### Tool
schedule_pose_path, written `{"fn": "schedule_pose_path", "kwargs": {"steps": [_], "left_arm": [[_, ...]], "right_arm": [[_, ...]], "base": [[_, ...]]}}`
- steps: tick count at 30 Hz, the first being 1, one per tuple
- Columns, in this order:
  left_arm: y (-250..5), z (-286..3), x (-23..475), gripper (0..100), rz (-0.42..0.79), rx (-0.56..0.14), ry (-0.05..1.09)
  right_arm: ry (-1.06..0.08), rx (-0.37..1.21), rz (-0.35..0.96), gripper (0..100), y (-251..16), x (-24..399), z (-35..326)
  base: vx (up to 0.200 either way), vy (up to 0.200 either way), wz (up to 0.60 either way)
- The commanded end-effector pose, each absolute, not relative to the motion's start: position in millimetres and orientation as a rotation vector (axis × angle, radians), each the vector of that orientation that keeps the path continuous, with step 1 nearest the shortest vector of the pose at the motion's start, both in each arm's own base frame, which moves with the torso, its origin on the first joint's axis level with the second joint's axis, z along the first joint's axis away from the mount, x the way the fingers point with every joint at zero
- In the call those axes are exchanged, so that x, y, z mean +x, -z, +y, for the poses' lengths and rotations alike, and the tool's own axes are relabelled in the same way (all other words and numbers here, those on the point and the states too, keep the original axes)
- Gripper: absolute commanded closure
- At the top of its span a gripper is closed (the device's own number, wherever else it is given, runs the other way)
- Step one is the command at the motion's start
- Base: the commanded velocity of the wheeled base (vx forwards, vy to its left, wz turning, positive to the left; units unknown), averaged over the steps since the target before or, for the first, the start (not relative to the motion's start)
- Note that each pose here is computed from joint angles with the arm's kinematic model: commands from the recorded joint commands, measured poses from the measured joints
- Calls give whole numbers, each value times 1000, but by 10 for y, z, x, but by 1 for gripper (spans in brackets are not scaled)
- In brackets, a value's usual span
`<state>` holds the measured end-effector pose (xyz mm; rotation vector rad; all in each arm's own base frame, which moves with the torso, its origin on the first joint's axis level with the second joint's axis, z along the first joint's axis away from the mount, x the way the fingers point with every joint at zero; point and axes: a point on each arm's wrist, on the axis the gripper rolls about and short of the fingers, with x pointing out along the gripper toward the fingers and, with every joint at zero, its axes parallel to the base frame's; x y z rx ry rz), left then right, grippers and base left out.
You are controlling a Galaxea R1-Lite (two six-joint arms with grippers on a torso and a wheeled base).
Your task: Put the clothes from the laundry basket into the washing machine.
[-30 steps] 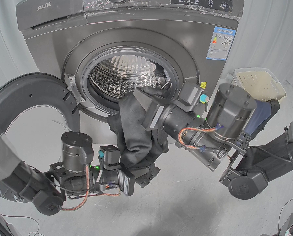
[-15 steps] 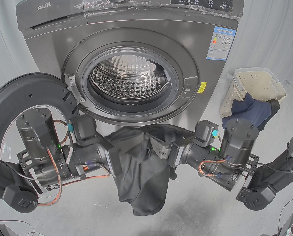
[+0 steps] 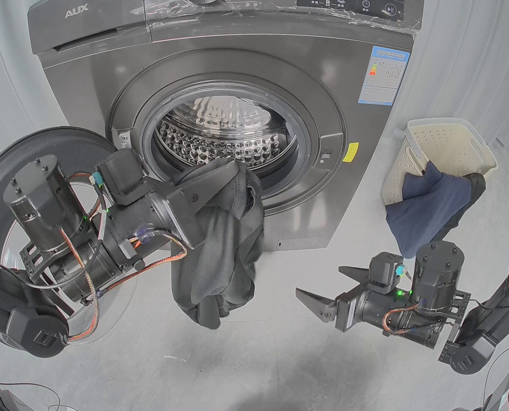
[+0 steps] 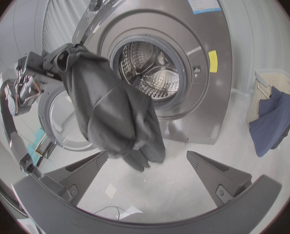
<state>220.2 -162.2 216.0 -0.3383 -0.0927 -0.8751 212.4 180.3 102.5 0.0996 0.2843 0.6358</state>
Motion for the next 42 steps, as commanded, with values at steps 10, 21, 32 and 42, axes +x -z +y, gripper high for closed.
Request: {"fn": "schedule_pose_path", "kwargs": {"steps": [10, 21, 32, 42], "left_arm": [[-2204, -1616, 2169, 100, -131, -361, 919], [-2071, -1582, 2216, 100, -76, -342, 943], [-2043, -1581, 2216, 100, -70, -342, 940], [-2047, -1586, 2208, 100, -72, -341, 943]], "right_arm": [[-746, 128, 126, 0, -1089, 2370, 2004], [-866, 145, -29, 0, -1348, 2648, 2256], [-913, 146, -46, 0, -1313, 2747, 2359], [-929, 91, -76, 0, -1184, 2887, 2554]], "base": [[0, 0, 0], [0, 0, 0], [0, 0, 0], [0, 0, 0]]}}
